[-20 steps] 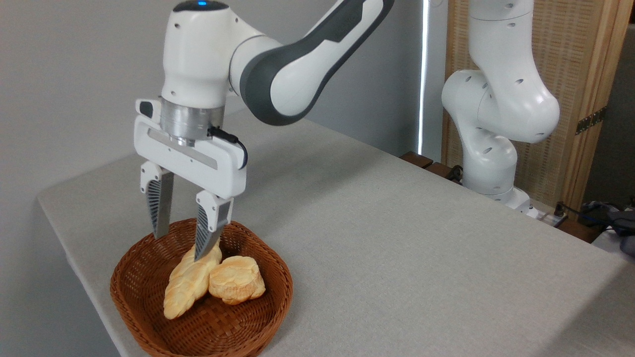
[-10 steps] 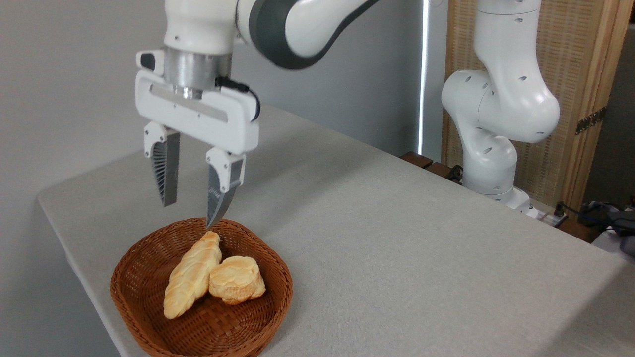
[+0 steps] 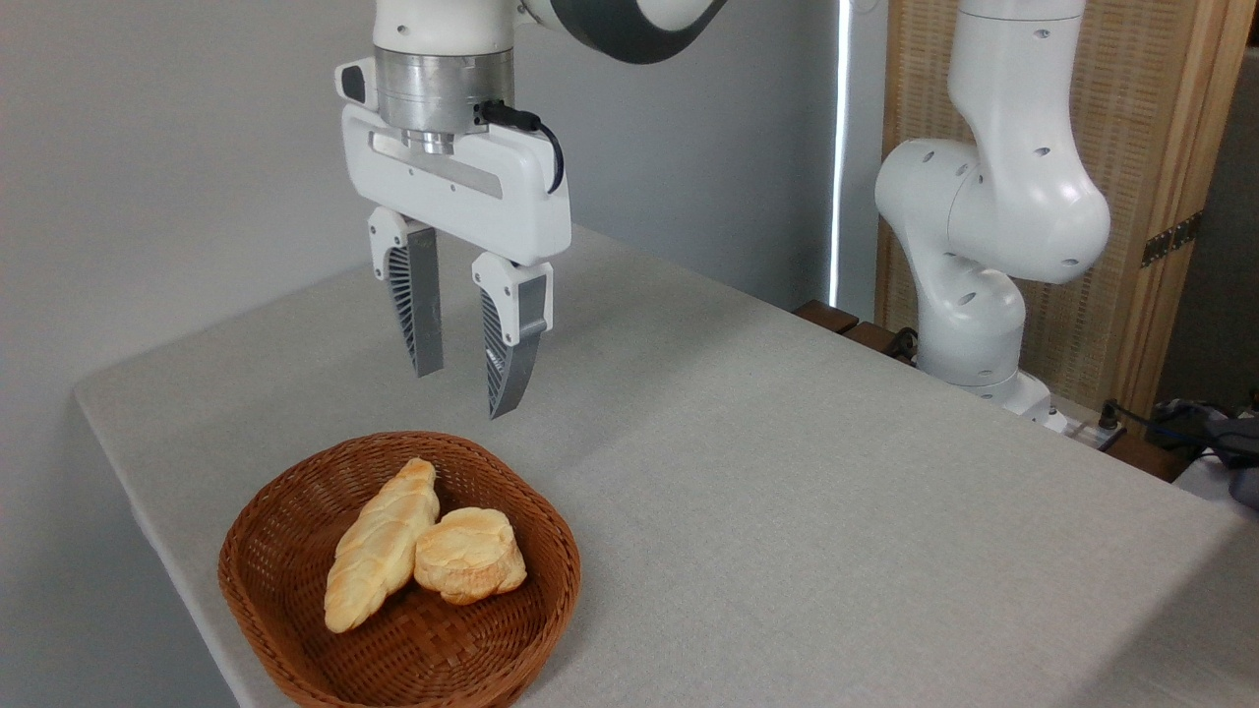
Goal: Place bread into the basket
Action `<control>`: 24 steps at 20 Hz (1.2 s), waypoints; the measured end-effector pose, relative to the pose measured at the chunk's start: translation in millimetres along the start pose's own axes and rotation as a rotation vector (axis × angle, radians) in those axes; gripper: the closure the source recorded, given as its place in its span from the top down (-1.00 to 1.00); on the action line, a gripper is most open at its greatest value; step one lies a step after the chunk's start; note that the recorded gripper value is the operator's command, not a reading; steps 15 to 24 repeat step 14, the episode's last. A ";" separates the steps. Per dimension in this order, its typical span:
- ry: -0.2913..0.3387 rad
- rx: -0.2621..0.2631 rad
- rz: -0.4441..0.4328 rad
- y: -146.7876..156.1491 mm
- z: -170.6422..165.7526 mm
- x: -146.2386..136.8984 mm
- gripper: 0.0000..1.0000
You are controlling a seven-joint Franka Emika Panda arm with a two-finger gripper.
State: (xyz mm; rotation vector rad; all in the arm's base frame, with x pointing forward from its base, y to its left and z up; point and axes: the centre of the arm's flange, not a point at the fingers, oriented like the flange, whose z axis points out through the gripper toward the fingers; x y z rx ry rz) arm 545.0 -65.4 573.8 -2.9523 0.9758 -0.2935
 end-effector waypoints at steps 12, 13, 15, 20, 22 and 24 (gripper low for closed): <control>-0.039 -0.025 0.166 -20.5 6.8 -18.8 1.00; -0.040 -0.026 0.166 -20.6 7.5 -18.9 1.00; -0.041 -0.026 0.165 -21.0 7.8 -19.2 1.00; -0.041 -0.026 0.165 -21.0 7.8 -19.2 1.00; -0.041 -0.026 0.165 -21.0 7.8 -19.2 1.00; -0.041 -0.026 0.165 -21.0 7.8 -19.2 1.00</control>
